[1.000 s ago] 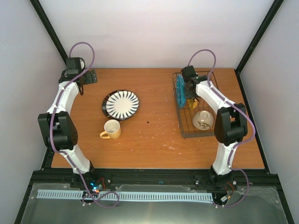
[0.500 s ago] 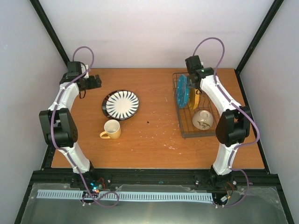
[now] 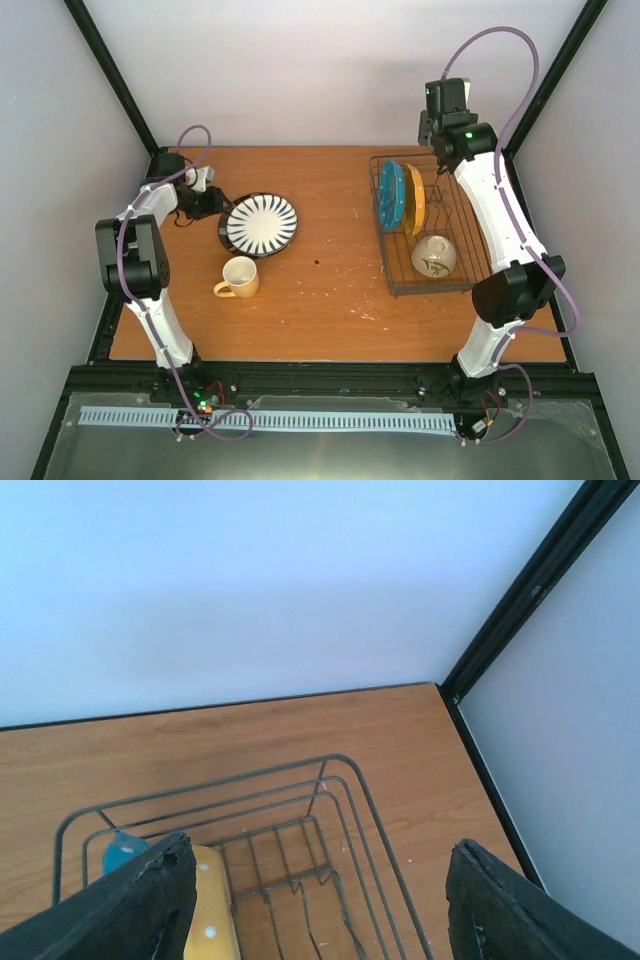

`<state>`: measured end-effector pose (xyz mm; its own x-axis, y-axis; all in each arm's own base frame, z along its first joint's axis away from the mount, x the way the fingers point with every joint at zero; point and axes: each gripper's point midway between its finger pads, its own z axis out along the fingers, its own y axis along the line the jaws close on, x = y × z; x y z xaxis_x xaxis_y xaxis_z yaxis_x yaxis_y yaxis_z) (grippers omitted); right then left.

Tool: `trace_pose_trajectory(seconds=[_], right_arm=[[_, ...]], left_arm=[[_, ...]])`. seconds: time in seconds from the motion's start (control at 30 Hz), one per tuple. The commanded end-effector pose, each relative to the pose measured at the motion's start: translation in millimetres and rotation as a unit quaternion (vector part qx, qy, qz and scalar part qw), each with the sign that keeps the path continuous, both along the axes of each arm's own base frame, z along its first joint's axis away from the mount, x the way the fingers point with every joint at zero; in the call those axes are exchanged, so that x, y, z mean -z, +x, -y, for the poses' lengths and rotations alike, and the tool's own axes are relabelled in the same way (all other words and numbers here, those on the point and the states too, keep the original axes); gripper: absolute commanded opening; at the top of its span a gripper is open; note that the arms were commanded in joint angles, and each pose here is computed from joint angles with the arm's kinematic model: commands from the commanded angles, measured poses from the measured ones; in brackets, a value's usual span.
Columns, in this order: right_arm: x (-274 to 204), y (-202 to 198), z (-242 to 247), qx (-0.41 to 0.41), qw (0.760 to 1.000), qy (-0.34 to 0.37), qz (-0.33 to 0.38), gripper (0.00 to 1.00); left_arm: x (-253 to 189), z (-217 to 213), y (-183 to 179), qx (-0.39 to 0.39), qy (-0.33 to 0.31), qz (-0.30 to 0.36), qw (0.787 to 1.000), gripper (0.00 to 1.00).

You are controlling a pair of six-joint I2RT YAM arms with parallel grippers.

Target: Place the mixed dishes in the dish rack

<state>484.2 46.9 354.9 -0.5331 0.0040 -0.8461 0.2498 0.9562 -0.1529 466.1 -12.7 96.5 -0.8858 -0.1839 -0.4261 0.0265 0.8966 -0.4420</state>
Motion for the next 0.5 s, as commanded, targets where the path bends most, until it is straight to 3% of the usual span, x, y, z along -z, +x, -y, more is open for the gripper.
trace_pose_trajectory(seconds=[0.0,0.47], right_arm=[[-5.0,3.7,-5.0,-0.012,1.000,0.008,0.003,0.67],[-5.7,13.4,-16.7,-0.037,0.999,0.018,-0.002,0.67]], left_arm=[[10.5,11.4,-14.4,0.025,-0.031,-0.020,0.999,0.47],[56.2,14.8,-31.7,0.048,-0.023,-0.069,0.996,0.46]])
